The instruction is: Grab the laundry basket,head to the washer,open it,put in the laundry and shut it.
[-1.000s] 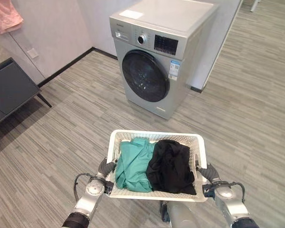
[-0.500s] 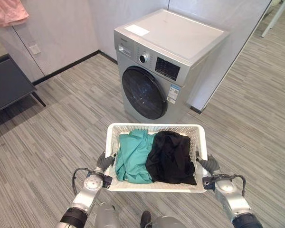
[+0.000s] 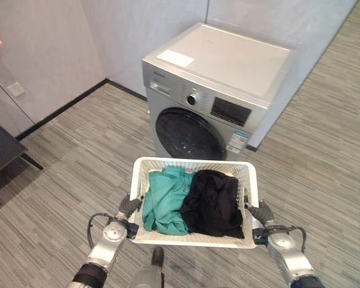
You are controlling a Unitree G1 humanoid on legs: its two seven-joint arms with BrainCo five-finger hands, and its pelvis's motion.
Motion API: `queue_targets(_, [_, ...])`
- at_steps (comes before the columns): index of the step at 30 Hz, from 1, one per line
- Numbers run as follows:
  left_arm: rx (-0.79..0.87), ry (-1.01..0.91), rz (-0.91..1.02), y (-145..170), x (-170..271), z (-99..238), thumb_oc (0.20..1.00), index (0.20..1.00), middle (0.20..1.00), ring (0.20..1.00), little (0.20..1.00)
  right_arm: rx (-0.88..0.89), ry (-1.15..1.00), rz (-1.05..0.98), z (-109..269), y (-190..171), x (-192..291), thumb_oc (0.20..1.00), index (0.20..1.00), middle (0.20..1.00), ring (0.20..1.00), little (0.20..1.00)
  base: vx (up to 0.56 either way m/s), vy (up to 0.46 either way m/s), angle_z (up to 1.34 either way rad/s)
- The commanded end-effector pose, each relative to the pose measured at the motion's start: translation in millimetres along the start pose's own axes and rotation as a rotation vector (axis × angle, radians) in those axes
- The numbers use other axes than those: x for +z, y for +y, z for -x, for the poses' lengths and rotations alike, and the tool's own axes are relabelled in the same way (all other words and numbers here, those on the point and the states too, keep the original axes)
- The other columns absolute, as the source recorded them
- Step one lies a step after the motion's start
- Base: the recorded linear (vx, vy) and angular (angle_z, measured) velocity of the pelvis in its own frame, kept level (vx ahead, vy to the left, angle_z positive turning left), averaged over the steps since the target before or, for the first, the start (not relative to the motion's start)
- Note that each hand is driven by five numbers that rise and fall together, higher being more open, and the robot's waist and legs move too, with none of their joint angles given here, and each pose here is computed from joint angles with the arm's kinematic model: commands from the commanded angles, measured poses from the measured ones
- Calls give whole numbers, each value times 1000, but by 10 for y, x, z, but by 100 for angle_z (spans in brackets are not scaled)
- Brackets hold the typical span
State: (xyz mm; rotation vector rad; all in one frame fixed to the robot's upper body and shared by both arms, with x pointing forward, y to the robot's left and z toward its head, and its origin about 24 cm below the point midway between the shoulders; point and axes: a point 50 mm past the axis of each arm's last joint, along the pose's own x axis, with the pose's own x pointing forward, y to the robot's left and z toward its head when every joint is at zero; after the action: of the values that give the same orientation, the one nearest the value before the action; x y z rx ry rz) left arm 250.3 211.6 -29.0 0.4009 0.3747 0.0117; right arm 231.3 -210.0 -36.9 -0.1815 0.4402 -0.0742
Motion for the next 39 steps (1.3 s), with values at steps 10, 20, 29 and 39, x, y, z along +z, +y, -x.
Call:
queue_targets(10, [254, -111, -20, 667, 161, 62, 200, 200, 200, 200, 200, -165, -143, -7, -49, -515, 306, 200, 200, 200, 200, 200, 209, 155, -18])
queue_targets(20, [223, -127, 26, 470, 224, -25, 200, 200, 200, 200, 200, -200, -137, -20, -4, -610, 257, 200, 200, 200, 200, 200, 318, -83, 25])
queue_targets(29, [265, -117, 94, 531, 172, 37, 200, 200, 200, 200, 200, -165, -137, 6, -28, -562, 296, 200, 200, 200, 200, 200, 183, -78, -16])
queue_targets(39, [401, -128, 38, 740, 93, 185, 200, 200, 200, 200, 200, -68, -120, 29, 161, -380, 110, 200, 200, 200, 200, 200, 180, 199, -51])
